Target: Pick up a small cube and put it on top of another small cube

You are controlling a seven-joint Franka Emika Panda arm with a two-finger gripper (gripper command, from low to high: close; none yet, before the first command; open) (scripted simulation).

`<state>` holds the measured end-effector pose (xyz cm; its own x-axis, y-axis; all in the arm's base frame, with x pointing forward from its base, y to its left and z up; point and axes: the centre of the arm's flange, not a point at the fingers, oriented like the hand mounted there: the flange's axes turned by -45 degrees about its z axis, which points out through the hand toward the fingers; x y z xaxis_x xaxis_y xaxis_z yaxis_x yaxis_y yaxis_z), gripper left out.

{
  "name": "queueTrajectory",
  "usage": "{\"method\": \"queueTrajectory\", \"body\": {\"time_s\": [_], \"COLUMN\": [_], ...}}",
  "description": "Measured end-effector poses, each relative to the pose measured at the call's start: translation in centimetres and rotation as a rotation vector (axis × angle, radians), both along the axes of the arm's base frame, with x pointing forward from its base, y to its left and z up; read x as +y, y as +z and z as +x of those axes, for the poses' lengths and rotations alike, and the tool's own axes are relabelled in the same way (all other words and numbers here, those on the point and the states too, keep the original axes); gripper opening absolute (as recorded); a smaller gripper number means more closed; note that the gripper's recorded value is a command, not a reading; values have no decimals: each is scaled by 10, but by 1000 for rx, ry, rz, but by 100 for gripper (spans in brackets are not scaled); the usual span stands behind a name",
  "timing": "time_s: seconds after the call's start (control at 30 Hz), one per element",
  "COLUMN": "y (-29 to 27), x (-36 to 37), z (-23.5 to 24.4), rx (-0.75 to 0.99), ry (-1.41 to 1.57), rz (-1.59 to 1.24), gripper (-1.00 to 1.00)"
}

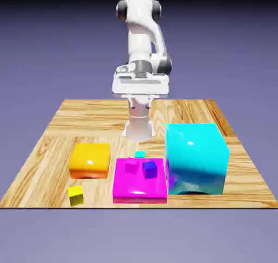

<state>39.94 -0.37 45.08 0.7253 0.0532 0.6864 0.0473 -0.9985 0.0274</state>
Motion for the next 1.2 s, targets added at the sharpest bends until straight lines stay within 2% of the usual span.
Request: {"method": "queueTrajectory", "body": {"time_s": [0.5,0.83,1.1,1.2], "y": [-133,-218,-254,-309], "x": [-115,-194,-243,-244], "z": [90,112,121,120], "rx": [457,686,799,799], "ry": [77,171,263,263], "rz": [0,-54,-129,-131], "gripper": [0,0,0,0]}}
